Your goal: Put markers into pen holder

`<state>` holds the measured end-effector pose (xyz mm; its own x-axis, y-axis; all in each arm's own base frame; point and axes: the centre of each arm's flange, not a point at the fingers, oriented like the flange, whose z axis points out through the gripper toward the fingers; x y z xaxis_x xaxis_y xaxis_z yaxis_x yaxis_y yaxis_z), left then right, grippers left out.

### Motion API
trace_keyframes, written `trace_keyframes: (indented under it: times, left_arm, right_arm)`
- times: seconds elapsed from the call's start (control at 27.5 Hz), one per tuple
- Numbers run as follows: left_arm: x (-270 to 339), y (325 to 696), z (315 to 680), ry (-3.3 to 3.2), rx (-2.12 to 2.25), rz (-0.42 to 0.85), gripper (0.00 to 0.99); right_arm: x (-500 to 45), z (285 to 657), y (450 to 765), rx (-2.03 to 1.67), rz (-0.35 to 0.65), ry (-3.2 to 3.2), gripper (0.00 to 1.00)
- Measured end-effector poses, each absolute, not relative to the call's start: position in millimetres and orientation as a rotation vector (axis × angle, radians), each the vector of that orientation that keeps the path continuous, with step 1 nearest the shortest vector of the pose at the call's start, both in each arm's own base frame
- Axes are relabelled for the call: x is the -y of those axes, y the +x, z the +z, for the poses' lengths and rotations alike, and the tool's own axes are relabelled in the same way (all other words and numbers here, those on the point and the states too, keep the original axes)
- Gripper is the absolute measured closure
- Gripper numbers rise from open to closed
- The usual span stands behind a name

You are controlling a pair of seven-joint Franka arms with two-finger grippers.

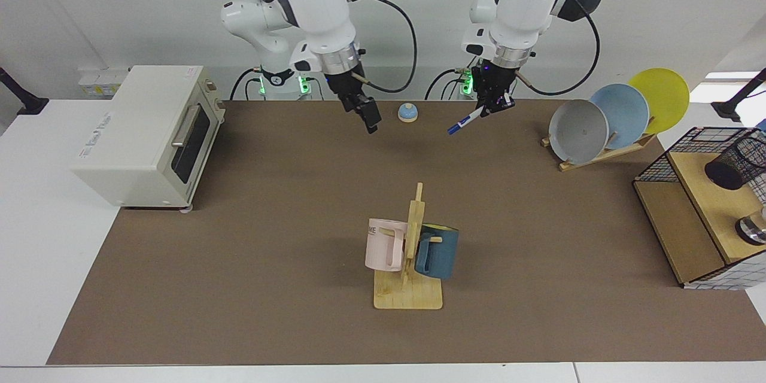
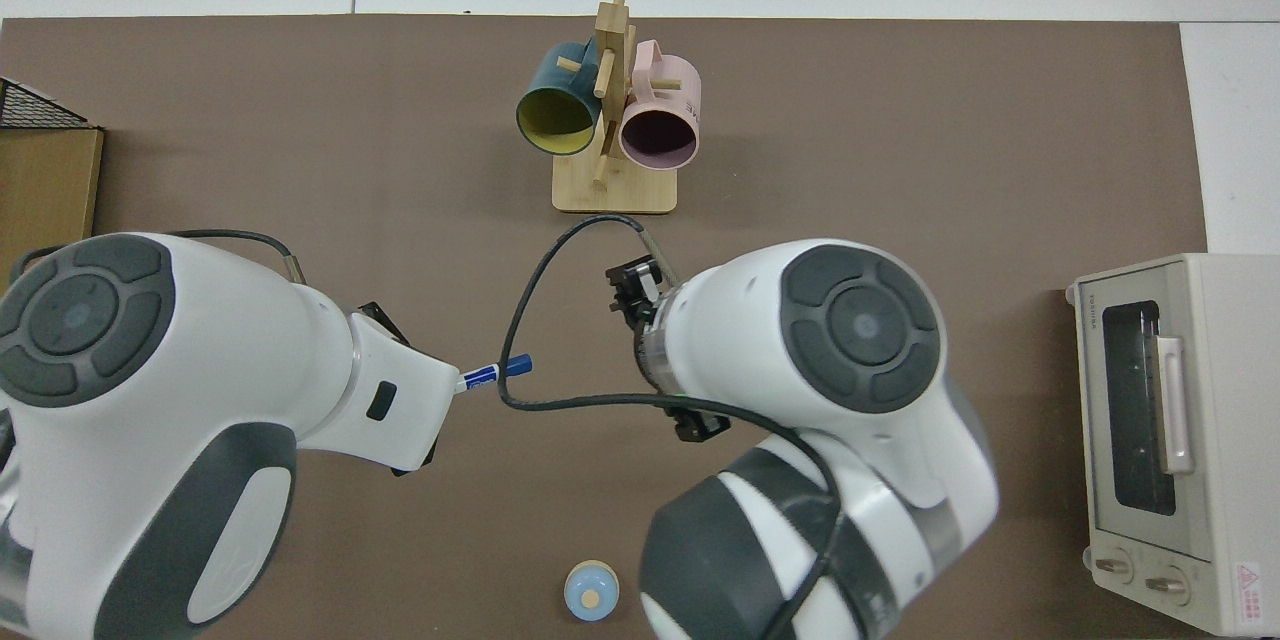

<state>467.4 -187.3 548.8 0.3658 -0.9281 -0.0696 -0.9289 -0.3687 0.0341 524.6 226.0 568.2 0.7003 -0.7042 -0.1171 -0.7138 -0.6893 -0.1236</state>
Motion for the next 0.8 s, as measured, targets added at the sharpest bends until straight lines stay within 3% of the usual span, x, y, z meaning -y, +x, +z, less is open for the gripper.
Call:
trace_keyframes:
  times: [0.36, 0.8]
  left_arm:
    - [126, 484, 556, -2.417, -1.636, 0.225, 0.819]
    - [49, 499, 640, -2.156, -1.508, 0.260, 0.819]
  right_arm:
    - [-168, 581, 526, -0.643, 0.037, -3.004, 0.00]
    - [-123, 600, 534, -0.241, -0.011, -3.138, 0.00]
